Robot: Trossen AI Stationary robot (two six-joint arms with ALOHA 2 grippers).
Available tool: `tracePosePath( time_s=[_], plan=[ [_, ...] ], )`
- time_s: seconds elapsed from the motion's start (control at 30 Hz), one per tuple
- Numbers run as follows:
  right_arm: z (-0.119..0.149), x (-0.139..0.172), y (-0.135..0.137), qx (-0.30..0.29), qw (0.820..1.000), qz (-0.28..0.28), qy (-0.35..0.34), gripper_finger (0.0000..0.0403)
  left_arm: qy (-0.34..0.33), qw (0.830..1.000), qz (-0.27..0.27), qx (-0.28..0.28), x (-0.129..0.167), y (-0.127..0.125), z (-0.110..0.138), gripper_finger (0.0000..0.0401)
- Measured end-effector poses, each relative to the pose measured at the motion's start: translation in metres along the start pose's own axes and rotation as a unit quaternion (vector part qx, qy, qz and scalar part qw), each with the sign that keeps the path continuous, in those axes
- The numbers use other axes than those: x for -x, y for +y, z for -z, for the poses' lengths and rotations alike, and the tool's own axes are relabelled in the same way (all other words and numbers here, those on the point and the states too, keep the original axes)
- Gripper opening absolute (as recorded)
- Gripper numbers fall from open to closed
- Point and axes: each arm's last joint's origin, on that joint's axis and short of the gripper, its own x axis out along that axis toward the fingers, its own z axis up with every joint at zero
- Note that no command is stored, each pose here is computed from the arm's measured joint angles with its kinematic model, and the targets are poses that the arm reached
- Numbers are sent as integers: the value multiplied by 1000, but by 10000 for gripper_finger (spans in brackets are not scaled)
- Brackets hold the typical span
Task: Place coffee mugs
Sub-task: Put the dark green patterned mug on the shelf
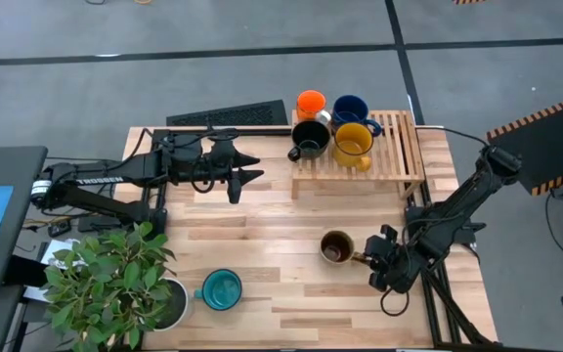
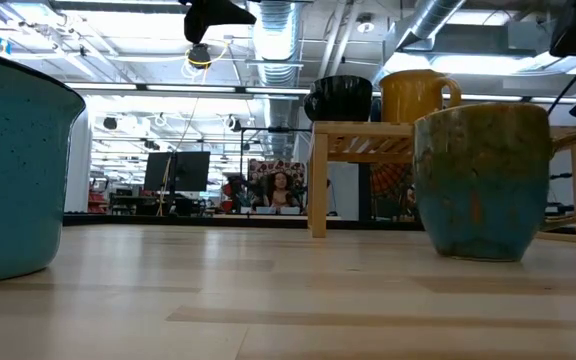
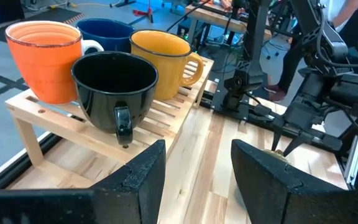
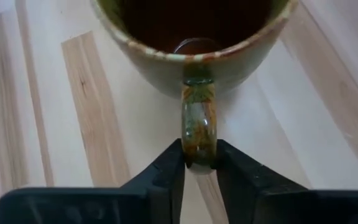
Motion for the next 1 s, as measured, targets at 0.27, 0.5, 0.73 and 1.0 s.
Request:
tracePosePath(
  time_s=[0.27, 0.5, 0.73, 1.0],
  plan=[
    [-6, -3, -1, 16, 1000, -1, -7, 104, 0, 1000, 0, 0, 0, 0, 0, 167],
    [-10, -4, 1, 3, 1000, -14, -16, 95, 0, 1000, 0, 0, 0, 0, 0, 167],
    [-12, 0, 1, -3, 999, -25, -20, 89, 0, 1000, 0, 0, 0, 0, 0, 167],
    [-16, 9, -2, -14, 998, -44, -31, 88, 0, 1000, 0, 0, 0, 0, 0, 167]
  ],
)
